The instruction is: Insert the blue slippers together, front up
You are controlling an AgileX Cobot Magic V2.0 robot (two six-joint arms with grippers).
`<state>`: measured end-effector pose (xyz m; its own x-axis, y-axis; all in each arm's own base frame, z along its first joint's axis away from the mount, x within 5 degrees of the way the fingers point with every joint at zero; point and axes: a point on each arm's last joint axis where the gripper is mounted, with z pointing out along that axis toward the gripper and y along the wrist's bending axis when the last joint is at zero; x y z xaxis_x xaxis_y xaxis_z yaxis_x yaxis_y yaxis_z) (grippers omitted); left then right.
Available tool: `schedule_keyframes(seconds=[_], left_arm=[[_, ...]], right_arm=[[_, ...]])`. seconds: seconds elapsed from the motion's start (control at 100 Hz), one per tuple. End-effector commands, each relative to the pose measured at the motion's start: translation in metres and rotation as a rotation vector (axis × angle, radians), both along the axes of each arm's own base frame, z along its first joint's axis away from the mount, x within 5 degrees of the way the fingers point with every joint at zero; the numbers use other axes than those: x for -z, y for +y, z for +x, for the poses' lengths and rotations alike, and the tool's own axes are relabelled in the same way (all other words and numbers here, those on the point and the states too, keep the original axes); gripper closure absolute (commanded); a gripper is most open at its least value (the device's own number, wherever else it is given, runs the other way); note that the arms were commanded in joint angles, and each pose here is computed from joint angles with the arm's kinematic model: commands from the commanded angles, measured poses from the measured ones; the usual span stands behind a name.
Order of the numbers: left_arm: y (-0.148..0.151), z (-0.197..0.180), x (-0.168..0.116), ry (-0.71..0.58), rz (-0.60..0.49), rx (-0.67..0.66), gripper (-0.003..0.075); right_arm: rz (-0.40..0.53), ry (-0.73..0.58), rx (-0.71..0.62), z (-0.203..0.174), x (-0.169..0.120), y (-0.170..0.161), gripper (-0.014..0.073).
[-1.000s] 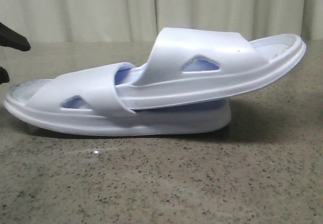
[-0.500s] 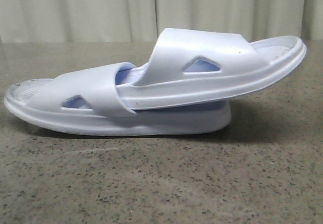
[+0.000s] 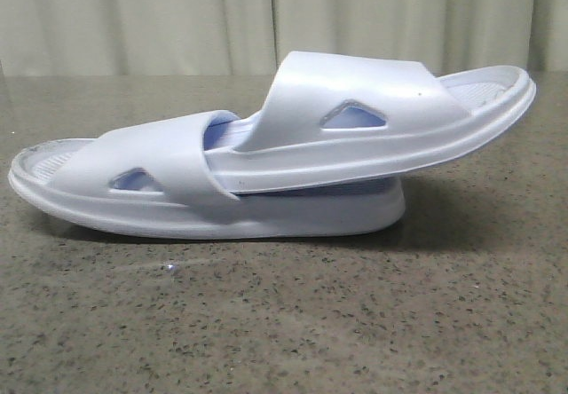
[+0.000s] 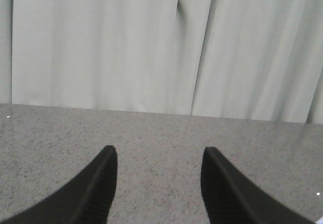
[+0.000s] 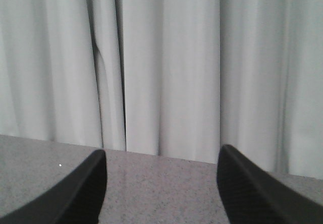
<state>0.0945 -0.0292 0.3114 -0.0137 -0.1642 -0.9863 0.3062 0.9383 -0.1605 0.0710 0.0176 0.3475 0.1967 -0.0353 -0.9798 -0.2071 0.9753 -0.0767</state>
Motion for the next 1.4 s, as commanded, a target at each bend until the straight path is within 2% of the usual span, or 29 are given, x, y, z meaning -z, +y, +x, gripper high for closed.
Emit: schedule_keyframes(seconds=[0.0,0.3,0.53,0.63,0.86,0.91,1.39], left_arm=[[0.003,-0.008,0.005,-0.028,0.022,-0.017,0.0385],[0.015,-0.023,0.046,-0.032,0.031,-0.122,0.0385],[0.016,-0.024,0.057,-0.016,0.035,-0.122,0.0426],[0.016,-0.024,0.059,-0.012,0.036,-0.122,0.0485],[0.016,-0.024,0.059,-0.012,0.036,-0.122,0.0696],[0.016,-0.024,0.059,-0.011,0.034,-0.122,0.0704],[0.016,-0.024,0.059,-0.010,0.030,-0.121,0.0704]], right_arm=[[-0.043,-0.029,0.044,-0.004,0.006,-0.004,0.0191],[-0.041,-0.011,0.072,-0.014,0.053,-0.008,0.0191],[-0.023,-0.039,0.143,-0.015,0.064,-0.014,0.0209],[-0.018,-0.049,0.160,-0.015,0.063,-0.016,0.0299],[-0.017,-0.050,0.161,-0.015,0.063,-0.016,0.0645],[-0.017,-0.050,0.161,-0.015,0.063,-0.016,0.0698],[-0.015,-0.050,0.161,-0.015,0.063,-0.016,0.0702]])
